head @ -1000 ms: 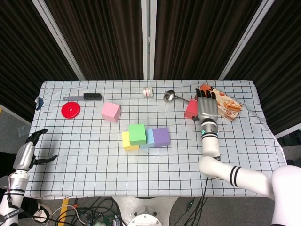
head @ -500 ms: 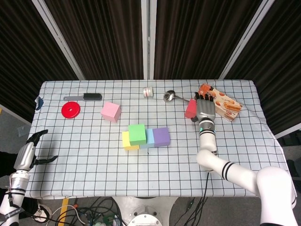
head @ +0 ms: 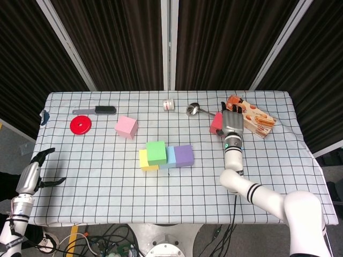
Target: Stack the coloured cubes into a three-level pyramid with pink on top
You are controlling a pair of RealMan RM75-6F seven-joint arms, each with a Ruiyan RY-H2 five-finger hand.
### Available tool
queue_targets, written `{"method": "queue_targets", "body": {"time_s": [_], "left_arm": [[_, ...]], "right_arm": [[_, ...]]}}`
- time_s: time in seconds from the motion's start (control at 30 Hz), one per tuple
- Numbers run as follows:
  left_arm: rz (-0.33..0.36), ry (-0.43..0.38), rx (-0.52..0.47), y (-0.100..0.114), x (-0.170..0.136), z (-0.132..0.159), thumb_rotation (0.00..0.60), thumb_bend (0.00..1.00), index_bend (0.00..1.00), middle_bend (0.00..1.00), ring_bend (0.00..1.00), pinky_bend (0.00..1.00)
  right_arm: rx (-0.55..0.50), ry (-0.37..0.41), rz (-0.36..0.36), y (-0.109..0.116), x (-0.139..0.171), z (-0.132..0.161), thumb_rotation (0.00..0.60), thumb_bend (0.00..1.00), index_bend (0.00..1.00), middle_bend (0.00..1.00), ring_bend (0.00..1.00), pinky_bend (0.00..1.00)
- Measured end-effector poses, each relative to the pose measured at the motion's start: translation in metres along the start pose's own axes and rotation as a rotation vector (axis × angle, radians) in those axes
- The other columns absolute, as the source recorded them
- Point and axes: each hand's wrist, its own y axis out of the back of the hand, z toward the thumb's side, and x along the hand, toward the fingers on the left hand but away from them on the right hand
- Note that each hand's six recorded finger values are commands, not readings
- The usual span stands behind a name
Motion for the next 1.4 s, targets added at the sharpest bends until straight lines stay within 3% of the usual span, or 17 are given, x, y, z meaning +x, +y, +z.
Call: {"method": "queue_targets", "body": {"time_s": [0.3,0.47,0.67,0.93,1.4], "left_arm": [[-0.003,-0.008,0.008,-0.001,0.002,0.004,0.6,0.09,0.12,0.12,0.06,0.09],[-0.001,-0.014,0.011,-0.001,0.003,0.008,0.6,0.09,0.12,0.12,0.06,0.09],[0.006,-0.02,0.013,0.002,0.005,0.011,0.6,0.09,0.12,0.12,0.06,0.09],[0.002,-0.017,0.013,0.0,0.004,0.011,0.6,0.09,0.12,0.12,0.06,0.09],[0.002,-0.021,0.002,0.0,0.005,0.01,0.6,0.09,0.12,0.12,0.06,0.09]], "right_arm": [[-0.061,0.089,-0.027,0.031,0.023,0.012,0.6,0.29,0.0,0.52,0.06,0.0],[-0.054,0.228,-0.015,0.063,0.052,0.027,0.6,0.29,0.0,0.51,0.06,0.0],[0.042,0.39,0.001,0.095,0.094,0.037,0.6,0.29,0.0,0.5,0.06,0.0],[0.158,0.515,0.068,0.075,0.123,0.052,0.6,0.28,0.0,0.48,0.06,0.0],[0.139,0.563,0.095,0.052,0.142,0.074,0.6,0.28,0.0,0.5,0.06,0.0]]}}
